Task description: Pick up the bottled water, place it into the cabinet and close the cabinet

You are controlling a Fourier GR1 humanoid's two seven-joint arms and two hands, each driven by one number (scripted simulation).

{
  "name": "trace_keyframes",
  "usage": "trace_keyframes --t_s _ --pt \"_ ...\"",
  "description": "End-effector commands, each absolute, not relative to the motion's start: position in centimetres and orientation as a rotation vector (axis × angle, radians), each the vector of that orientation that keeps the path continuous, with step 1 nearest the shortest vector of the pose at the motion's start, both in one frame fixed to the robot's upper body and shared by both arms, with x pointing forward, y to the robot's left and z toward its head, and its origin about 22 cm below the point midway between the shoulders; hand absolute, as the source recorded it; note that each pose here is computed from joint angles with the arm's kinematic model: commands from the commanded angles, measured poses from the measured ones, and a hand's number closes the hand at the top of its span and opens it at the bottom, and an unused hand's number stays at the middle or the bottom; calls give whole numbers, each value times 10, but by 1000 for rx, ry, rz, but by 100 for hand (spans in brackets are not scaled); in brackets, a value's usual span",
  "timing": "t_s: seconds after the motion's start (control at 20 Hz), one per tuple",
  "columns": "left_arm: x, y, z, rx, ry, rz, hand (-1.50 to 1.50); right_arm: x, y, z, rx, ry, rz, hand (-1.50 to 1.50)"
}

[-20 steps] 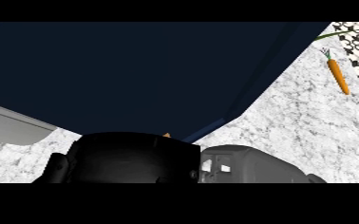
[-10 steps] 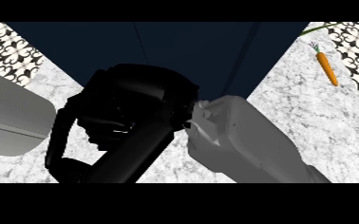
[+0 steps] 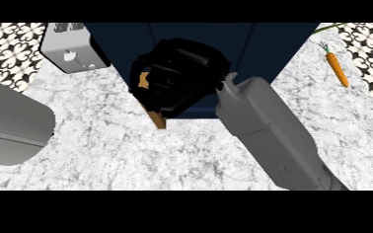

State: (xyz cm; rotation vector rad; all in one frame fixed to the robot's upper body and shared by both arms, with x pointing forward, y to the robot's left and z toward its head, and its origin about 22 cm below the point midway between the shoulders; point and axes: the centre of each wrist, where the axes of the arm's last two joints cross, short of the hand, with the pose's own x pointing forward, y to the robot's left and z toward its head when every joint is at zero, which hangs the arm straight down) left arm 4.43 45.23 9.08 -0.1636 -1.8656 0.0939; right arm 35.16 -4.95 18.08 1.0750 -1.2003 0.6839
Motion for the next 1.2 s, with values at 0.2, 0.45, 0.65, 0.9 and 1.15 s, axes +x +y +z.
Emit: trace_keyframes --t_s 0.2,0.45,0.65,0.9,1.15 --pt "29 459 90 -189 -1879 91 -150 386 -71 180 956 -1403 675 150" --pt "39 463 83 -198 -1869 94 -150 402 -75 211 960 -1474 652 150" --pt "44 464 89 -192 -1872 78 -150 399 -60 224 884 -1584 620 -150" --pt "57 458 90 -194 -1872 51 -150 402 -55 248 821 -1656 569 -150" --pt "69 447 86 -232 -1863 41 -150 399 -46 256 823 -1638 583 -150"
